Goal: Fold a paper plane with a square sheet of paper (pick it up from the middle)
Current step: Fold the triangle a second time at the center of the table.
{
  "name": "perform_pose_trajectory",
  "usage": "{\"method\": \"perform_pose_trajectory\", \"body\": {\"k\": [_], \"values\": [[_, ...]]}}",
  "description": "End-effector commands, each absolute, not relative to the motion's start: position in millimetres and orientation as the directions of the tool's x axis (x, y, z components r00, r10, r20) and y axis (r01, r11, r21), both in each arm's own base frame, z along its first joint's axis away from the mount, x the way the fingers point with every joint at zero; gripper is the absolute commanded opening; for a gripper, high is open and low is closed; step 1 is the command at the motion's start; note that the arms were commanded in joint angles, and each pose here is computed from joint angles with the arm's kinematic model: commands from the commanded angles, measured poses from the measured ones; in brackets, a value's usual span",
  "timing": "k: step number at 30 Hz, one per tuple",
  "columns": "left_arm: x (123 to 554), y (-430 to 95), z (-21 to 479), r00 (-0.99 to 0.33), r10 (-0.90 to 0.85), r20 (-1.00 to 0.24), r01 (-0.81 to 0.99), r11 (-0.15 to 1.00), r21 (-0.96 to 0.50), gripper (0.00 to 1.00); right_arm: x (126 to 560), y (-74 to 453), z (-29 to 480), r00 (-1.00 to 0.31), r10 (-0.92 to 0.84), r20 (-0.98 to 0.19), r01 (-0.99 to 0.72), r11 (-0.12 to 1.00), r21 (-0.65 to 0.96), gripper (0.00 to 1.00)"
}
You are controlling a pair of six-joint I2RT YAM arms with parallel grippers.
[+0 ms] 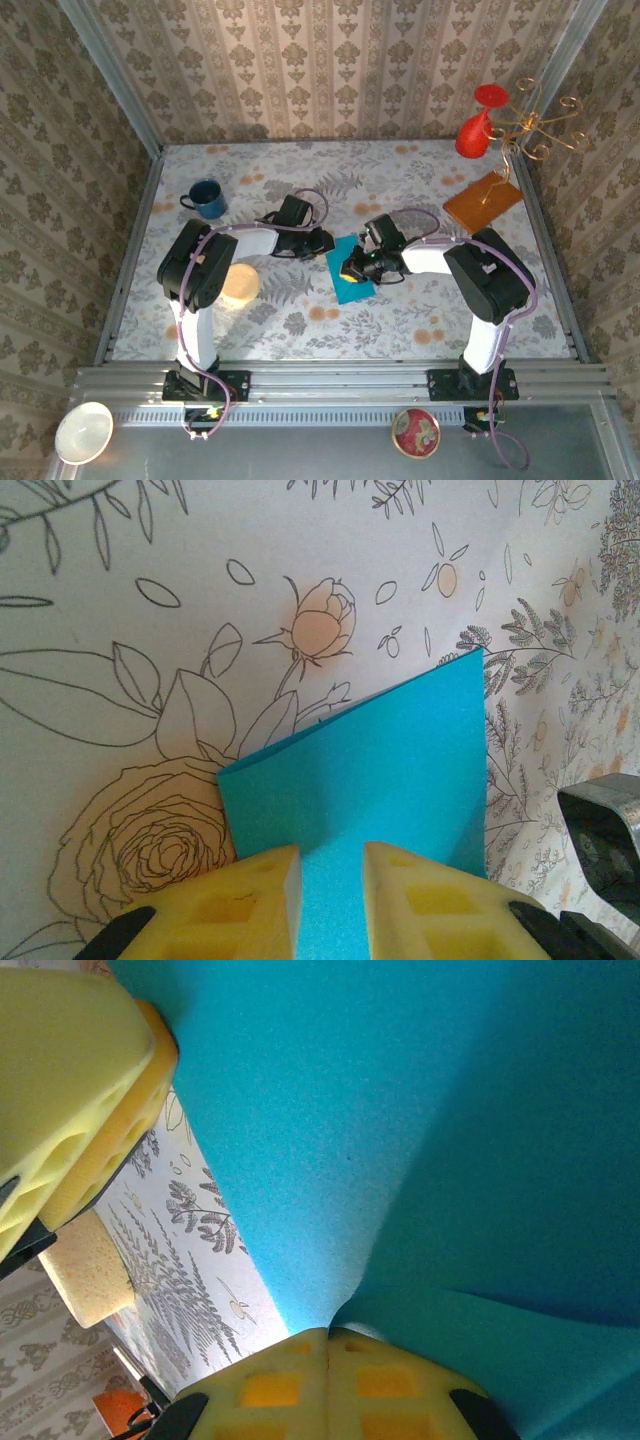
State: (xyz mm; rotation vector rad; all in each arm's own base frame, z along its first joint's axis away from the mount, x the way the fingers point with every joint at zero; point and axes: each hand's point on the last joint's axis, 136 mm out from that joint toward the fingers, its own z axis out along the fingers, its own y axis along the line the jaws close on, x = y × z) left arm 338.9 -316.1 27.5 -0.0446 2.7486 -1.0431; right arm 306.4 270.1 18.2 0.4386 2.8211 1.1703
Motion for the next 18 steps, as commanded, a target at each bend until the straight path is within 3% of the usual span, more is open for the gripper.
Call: {"method": "perform_pose_trajectory", "body": {"k": [1, 18], "values": [[323.9, -307.4, 8.0, -0.99, -0.077, -0.116, 0.011, 0.789, -0.614, 0.25, 305.5, 262.1, 9.0, -0.948, 0.311, 0.066, 0.271, 0.685, 0.676, 0.03], [324.6, -309.4, 7.9, -0.991, -0.071, -0.114, 0.014, 0.788, -0.616, 0.24, 302.5, 259.9, 10.3, -0.949, 0.308, 0.065, 0.268, 0.683, 0.68, 0.03]]}}
